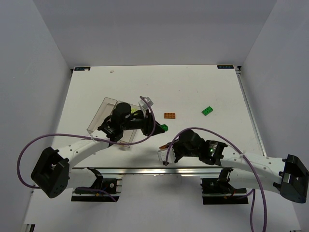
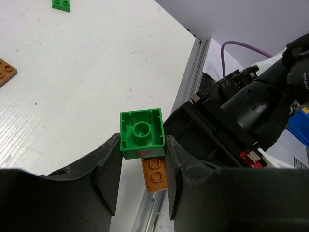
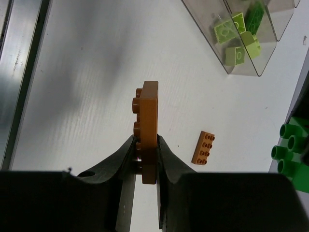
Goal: Sort the legos into containers by color
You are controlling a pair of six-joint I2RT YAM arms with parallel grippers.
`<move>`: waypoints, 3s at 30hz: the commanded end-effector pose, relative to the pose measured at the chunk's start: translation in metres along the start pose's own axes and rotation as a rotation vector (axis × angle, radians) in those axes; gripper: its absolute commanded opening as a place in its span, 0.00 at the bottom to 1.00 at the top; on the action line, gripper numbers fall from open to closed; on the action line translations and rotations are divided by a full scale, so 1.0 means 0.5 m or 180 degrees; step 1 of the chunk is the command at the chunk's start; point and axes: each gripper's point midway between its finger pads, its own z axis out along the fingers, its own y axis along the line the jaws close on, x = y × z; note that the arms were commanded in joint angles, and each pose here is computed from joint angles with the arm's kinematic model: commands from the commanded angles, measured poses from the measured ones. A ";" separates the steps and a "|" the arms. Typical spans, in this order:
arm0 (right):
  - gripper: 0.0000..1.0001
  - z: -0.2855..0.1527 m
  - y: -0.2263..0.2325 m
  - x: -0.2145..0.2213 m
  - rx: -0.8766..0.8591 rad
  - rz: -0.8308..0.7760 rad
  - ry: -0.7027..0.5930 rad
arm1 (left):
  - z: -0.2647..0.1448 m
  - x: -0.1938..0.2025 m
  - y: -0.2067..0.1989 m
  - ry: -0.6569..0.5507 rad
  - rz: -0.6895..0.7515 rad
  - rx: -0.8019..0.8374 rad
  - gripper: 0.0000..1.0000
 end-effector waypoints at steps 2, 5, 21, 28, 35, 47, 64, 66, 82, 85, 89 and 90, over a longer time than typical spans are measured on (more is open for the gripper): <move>0.03 0.003 0.008 -0.011 -0.0059 0.0025 -0.0077 | -0.006 -0.049 -0.015 -0.0190 0.0209 0.0028 0.08; 0.03 -0.008 -0.009 -0.022 0.0042 0.0085 -0.0123 | -0.010 -0.053 -0.012 -0.0195 0.0253 -0.0024 0.08; 0.03 -0.083 -0.102 -0.047 0.0685 0.0868 -0.0266 | -0.201 -0.087 0.295 -0.0223 -0.0120 -0.2850 0.00; 0.03 -0.059 -0.078 -0.014 0.0613 0.0899 -0.0052 | -0.278 -0.064 0.406 -0.0179 -0.0474 -0.3397 0.00; 0.03 -0.053 -0.065 -0.010 0.0530 0.0957 -0.0020 | -0.340 -0.035 0.459 -0.0051 -0.0467 -0.3908 0.00; 0.04 -0.048 -0.059 -0.003 0.0488 0.0997 0.0042 | -0.363 0.005 0.495 0.0259 -0.0476 -0.4227 0.34; 0.05 -0.029 -0.066 0.012 0.0476 0.1085 0.0211 | -0.355 -0.116 0.401 -0.0515 -0.0206 -0.3727 0.75; 0.05 -0.023 -0.076 0.009 0.0463 0.1092 0.0226 | -0.369 -0.159 0.360 -0.0839 -0.0063 -0.3616 0.76; 0.02 0.177 -0.258 -0.032 0.0196 0.0356 0.0571 | -0.500 -0.310 0.129 -0.2365 0.0560 -0.3259 0.76; 0.02 0.228 -0.327 -0.067 0.0290 0.0186 0.0528 | -0.510 -0.315 0.120 -0.2423 0.0602 -0.3279 0.76; 0.02 0.277 -0.405 -0.104 0.0509 -0.0245 0.0529 | -0.532 -0.320 0.104 -0.2559 0.0654 -0.3339 0.76; 0.02 0.298 -0.422 -0.123 0.0578 -0.0331 0.0486 | -0.536 -0.320 0.101 -0.2585 0.0672 -0.3342 0.76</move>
